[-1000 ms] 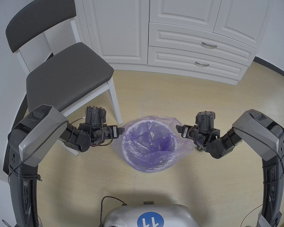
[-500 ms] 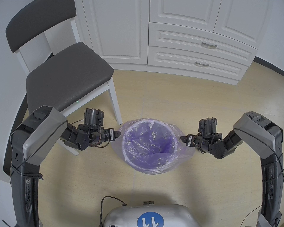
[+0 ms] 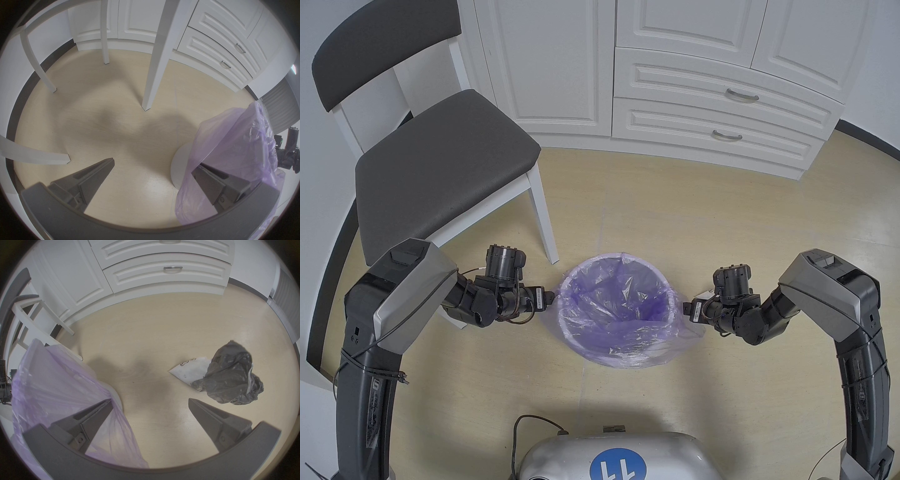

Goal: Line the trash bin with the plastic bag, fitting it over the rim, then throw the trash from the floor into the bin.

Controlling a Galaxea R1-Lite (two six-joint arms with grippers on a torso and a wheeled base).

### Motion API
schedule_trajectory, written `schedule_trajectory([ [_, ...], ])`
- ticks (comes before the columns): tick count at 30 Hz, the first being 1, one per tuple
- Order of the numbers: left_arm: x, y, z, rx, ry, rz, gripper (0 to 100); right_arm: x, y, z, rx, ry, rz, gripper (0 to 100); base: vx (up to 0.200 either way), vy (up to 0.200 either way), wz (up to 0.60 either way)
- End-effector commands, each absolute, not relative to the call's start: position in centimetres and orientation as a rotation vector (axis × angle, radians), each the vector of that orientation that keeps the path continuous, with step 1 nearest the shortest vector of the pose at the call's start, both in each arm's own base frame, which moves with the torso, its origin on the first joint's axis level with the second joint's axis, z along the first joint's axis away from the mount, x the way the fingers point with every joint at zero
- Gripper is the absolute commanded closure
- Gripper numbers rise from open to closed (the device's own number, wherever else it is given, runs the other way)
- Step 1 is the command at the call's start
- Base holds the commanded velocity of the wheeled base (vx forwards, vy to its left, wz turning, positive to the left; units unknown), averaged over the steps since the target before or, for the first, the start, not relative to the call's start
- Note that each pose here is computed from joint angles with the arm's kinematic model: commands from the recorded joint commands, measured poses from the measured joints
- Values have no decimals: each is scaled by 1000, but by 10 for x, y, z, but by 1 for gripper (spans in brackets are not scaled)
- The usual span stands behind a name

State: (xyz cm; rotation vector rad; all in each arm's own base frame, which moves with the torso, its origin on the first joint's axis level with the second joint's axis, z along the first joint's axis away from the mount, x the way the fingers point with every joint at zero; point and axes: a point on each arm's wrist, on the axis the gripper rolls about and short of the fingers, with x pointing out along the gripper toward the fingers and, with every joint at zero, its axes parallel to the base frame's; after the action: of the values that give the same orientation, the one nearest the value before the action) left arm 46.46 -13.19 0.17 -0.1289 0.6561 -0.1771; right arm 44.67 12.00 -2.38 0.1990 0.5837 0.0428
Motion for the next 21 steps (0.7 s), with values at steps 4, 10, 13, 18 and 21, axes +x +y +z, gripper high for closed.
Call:
schedule_trajectory([
  [4,467,-128,-2,-132,659,-169,0,448,120,-26,207,577,41,0,0,0,0],
  [10,460,-123,24,-138,618,-172,0,430,127,18,204,527,76,0,0,0,0],
  [13,449,-120,45,-115,598,-192,0,417,127,41,183,510,90,0,0,0,0],
  [18,433,-116,70,-84,575,-233,0,396,122,65,119,496,110,0,0,0,0],
  [21,422,-110,85,-48,554,-245,0,371,133,80,67,489,157,0,0,0,0],
])
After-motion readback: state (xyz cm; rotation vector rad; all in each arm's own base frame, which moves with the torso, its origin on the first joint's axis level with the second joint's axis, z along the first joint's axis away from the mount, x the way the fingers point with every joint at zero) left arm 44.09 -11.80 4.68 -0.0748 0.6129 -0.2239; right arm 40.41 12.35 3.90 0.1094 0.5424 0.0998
